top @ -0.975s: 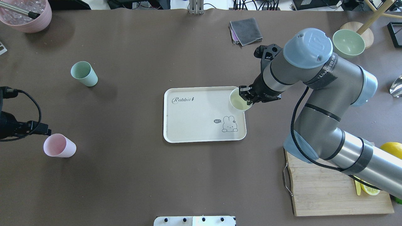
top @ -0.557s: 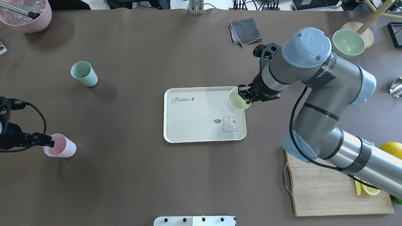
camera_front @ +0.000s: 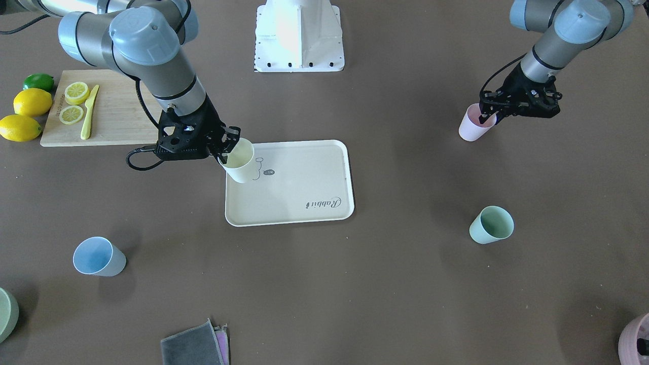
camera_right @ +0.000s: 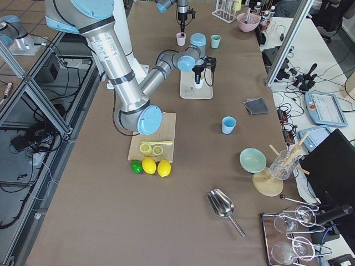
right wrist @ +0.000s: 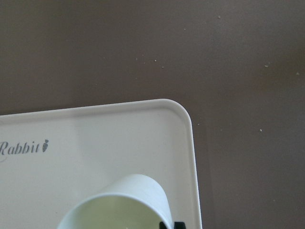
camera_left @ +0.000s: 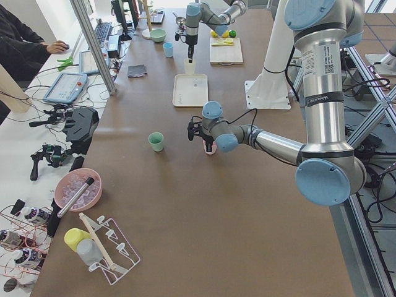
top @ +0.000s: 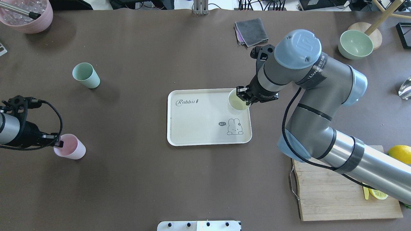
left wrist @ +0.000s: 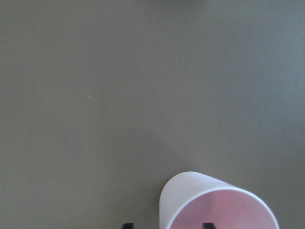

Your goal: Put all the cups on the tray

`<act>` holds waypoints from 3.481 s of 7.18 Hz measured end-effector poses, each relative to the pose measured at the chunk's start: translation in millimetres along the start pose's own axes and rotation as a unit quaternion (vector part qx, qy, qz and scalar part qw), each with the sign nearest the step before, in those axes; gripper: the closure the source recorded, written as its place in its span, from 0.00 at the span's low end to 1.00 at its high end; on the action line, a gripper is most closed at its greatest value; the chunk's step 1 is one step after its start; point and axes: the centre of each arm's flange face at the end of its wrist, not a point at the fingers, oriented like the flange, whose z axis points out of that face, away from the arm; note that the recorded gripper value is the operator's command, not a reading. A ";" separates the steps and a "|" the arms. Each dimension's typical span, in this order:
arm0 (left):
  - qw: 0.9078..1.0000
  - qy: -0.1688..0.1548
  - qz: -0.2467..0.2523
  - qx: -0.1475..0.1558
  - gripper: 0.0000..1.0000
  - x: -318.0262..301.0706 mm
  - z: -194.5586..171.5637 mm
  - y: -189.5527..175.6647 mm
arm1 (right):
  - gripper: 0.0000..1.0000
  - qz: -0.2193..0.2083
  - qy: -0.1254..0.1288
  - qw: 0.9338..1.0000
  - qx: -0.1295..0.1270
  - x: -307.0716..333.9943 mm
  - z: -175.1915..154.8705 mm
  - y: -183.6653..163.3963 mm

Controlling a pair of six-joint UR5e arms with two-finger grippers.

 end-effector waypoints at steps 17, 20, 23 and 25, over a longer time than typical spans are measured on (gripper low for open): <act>0.995 -0.008 -0.093 0.027 1.00 358.4 29.7 -48.1 | 0.00 -0.038 0.011 0.999 -0.019 171.2 -54.1 -129.7; 0.995 -0.013 -0.091 0.042 0.03 365.3 60.0 -35.3 | 0.00 -0.049 0.029 0.998 -0.016 220.7 -58.2 -157.4; 0.995 0.004 -0.077 0.061 0.03 366.4 35.3 -44.8 | 0.00 -0.052 0.050 0.997 -0.025 257.0 -41.2 -175.3; 0.996 0.006 -0.063 0.069 0.03 357.3 17.4 -64.3 | 0.00 -0.049 0.058 0.997 -0.033 271.6 -17.6 -183.8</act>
